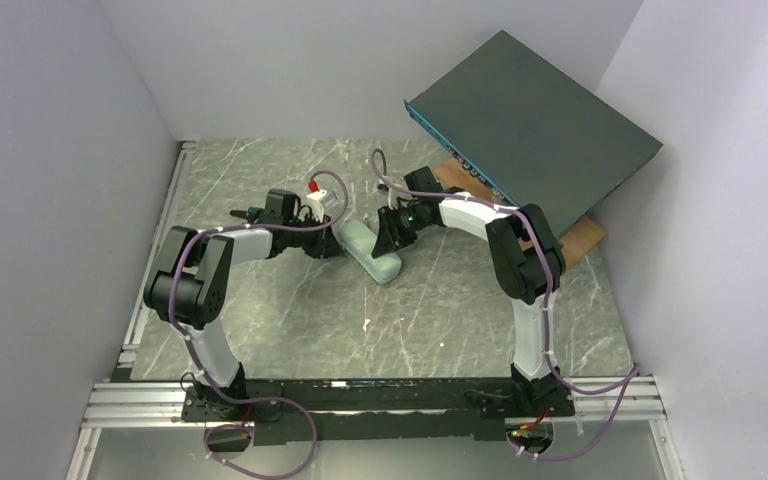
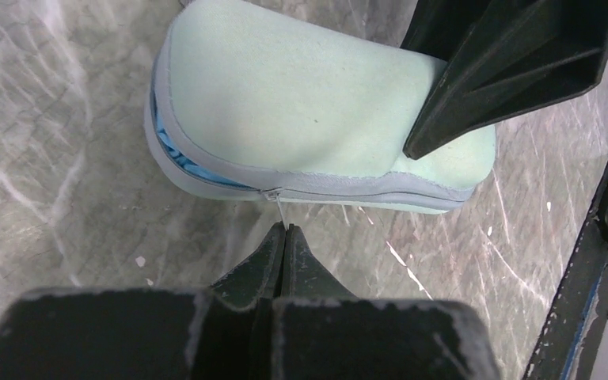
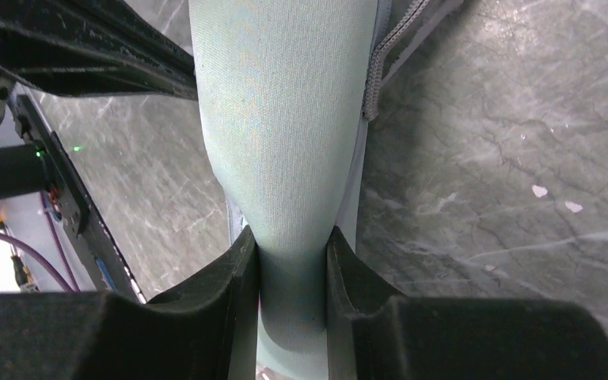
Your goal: Open the umbrella
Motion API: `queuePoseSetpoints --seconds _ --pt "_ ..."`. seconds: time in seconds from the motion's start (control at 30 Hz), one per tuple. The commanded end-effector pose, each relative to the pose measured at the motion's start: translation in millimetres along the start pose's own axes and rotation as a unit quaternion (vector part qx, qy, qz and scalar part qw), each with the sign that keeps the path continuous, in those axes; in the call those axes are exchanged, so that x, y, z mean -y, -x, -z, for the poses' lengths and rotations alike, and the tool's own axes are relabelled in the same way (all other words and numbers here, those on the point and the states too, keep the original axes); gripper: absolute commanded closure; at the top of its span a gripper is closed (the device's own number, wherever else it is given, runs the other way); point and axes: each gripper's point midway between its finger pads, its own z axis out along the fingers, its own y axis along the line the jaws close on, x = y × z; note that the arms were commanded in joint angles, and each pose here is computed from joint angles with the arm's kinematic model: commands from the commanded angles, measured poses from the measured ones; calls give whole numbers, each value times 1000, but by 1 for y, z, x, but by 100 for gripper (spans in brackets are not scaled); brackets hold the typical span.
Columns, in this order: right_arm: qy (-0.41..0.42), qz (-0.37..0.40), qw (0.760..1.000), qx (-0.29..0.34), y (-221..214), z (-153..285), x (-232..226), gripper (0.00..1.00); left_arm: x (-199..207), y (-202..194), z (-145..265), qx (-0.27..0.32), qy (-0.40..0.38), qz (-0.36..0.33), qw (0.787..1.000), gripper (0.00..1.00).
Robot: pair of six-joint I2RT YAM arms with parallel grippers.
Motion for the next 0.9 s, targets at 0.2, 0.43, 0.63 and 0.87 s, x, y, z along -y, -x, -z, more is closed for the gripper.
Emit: queuePoseSetpoints --seconds 0.2,0.43,0.63,0.87 --pt "-98 -38 989 102 40 14 29 100 56 -11 -7 24 -70 -83 994 100" --pt "-105 -40 987 113 43 16 31 100 66 -41 -7 -6 -49 -101 994 100" --pt "-106 -46 985 128 44 20 29 100 73 -41 -9 19 -11 -137 990 100" --pt "-92 -2 990 107 38 24 21 77 60 -3 26 64 55 -180 980 44"
